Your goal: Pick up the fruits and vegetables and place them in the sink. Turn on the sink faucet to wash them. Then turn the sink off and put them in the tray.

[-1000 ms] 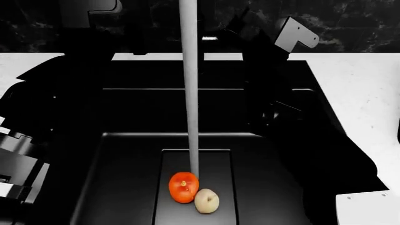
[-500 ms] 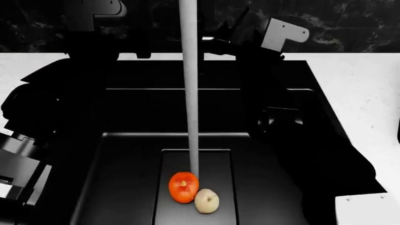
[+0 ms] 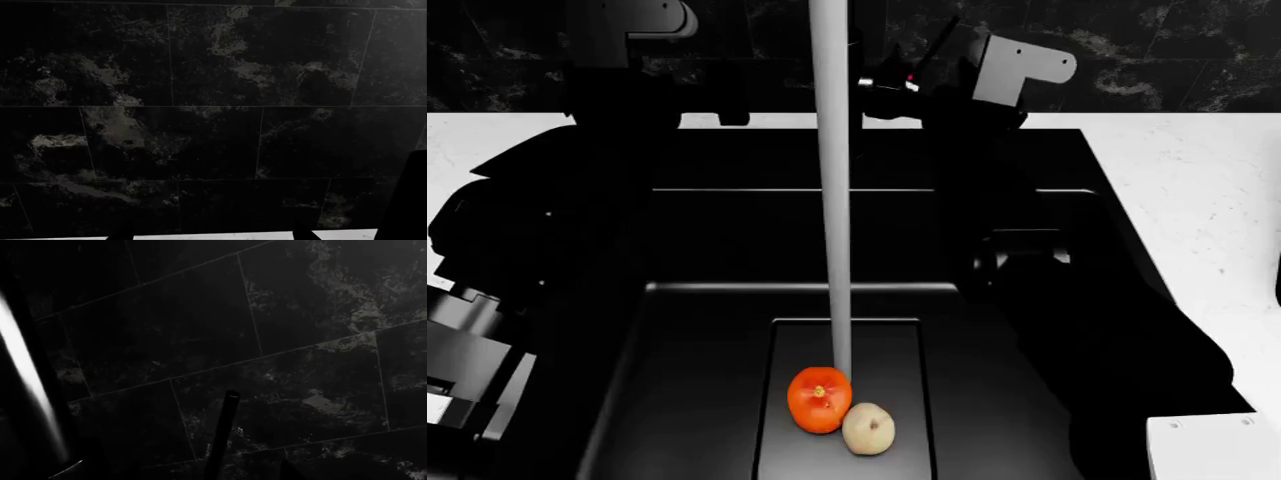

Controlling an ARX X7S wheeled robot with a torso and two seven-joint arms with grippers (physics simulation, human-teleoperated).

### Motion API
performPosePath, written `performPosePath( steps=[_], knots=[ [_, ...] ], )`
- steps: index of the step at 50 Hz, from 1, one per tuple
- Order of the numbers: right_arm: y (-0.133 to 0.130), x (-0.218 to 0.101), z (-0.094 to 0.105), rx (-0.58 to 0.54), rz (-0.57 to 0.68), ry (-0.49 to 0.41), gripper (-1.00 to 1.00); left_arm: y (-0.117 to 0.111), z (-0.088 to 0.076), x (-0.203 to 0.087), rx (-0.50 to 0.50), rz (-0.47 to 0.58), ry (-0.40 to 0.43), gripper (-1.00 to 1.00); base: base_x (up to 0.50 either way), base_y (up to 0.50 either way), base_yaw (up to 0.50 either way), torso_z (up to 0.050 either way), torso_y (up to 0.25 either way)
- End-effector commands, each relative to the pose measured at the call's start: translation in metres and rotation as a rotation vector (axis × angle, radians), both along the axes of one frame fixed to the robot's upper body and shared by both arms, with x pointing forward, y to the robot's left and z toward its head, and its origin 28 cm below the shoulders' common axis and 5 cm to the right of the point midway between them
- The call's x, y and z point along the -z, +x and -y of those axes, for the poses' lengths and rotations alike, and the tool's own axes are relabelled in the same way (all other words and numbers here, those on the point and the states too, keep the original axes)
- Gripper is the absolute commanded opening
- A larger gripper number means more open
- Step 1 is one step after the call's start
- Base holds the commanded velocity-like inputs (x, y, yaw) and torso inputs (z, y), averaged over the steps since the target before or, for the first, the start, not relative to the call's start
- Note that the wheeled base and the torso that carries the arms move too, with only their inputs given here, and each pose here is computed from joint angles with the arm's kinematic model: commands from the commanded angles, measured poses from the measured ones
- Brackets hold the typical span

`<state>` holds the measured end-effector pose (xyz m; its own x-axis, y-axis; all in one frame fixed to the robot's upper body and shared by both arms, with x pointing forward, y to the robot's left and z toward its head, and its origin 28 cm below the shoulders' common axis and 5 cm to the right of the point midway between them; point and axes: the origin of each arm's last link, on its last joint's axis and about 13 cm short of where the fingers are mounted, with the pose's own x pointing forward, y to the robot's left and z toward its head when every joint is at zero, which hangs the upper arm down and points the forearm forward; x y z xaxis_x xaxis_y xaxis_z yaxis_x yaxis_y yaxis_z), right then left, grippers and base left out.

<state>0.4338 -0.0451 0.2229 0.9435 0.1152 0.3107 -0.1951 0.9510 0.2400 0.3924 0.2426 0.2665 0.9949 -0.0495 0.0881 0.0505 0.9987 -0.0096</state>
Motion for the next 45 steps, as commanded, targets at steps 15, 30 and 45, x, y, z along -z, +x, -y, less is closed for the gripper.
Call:
performPosePath(
  steps=[15, 30, 45],
  knots=[
    [-0.0017, 0.0094, -0.0026, 0.007, -0.006, -0.194, 1.00, -0.0004, 0.0003, 0.0001, 0.003, 0.004, -0.014, 1.00, 0.00, 0.00, 0.00, 0.000, 0.000],
    [0.0006, 0.0032, 0.0029, 0.033, 0.002, -0.215, 1.00, -0.0023, -0.0009, -0.0001, -0.002, 0.008, -0.019, 1.00, 0.00, 0.00, 0.00, 0.000, 0.000],
    [0.0014, 0.0035, 0.0049, 0.040, 0.014, -0.497, 1.00, -0.0052, -0.0048, -0.0025, -0.011, 0.009, -0.020, 1.00, 0.00, 0.00, 0.00, 0.000, 0.000]
  ],
)
